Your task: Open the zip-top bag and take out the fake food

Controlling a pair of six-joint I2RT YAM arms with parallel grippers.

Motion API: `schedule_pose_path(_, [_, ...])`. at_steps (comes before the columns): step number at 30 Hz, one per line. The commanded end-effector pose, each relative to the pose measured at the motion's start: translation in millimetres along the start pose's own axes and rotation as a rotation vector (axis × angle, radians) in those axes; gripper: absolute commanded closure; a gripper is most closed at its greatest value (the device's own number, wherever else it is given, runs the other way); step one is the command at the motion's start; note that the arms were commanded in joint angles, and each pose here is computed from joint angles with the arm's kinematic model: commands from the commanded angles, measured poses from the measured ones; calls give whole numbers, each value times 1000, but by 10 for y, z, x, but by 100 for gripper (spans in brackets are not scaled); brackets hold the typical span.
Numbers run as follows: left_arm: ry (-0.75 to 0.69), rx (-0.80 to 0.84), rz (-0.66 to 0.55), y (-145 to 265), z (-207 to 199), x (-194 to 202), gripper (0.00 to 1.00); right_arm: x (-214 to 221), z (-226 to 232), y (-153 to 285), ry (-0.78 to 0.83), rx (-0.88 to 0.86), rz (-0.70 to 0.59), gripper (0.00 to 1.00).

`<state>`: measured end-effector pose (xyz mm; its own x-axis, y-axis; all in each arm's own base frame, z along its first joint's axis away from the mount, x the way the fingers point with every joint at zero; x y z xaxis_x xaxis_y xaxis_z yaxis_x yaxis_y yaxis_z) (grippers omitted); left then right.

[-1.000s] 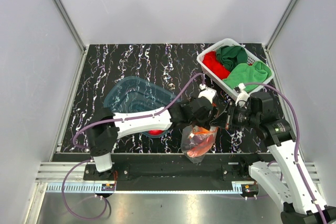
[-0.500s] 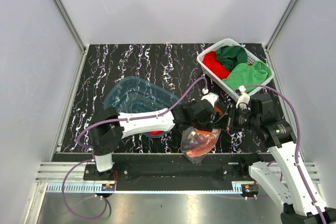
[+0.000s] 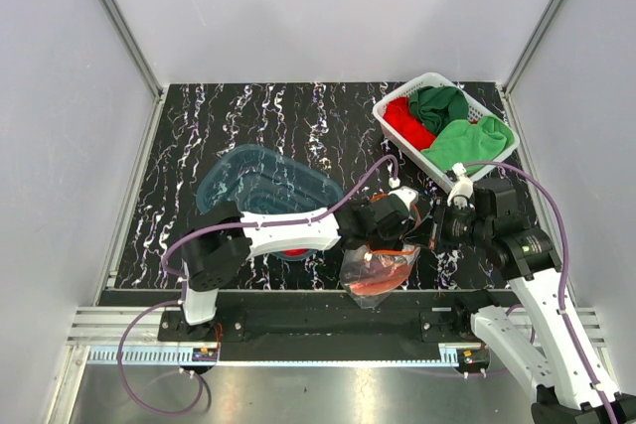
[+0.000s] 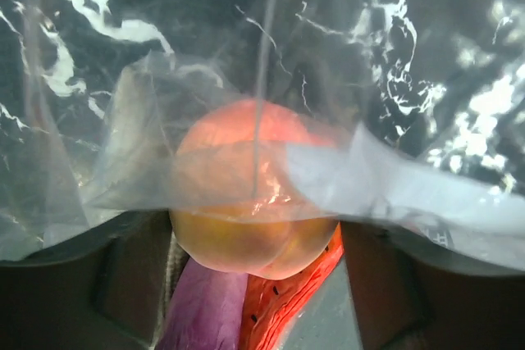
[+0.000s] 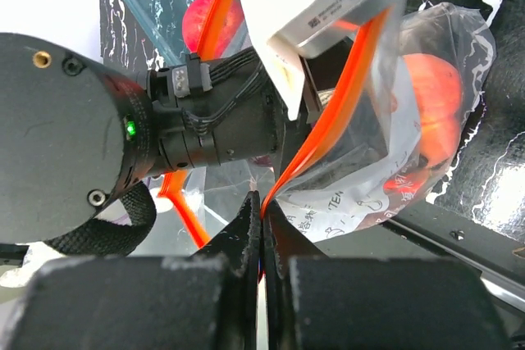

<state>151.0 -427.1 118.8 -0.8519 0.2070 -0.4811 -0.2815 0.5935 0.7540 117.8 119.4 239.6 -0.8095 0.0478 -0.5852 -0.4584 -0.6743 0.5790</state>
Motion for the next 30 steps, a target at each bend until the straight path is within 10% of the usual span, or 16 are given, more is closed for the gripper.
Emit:
schedule_pose_path(1, [-22, 8, -66, 156, -75, -183, 55, -75, 43, 42, 38, -3, -39, 100])
schedule_pose_path(14, [-155, 109, -247, 974, -572, -868, 100, -295, -102, 78, 33, 169, -133, 100])
schedule_pose_path(30, [-298, -109, -336, 1319, -239, -1087, 100, -294, -129, 212, 37, 232, -212, 100])
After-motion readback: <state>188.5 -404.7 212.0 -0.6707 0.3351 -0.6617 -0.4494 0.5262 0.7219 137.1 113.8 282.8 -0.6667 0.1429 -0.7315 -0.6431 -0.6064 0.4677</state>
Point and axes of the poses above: each gripper's point midway between its finger pads, its own y axis back along the fingers, its own z axis along the line the jaws close on, x = y × z, the point moved 5 cm from there along y, back along the fingers, and after that the axes turned 12 degrees about y, right-handed, at the moved point
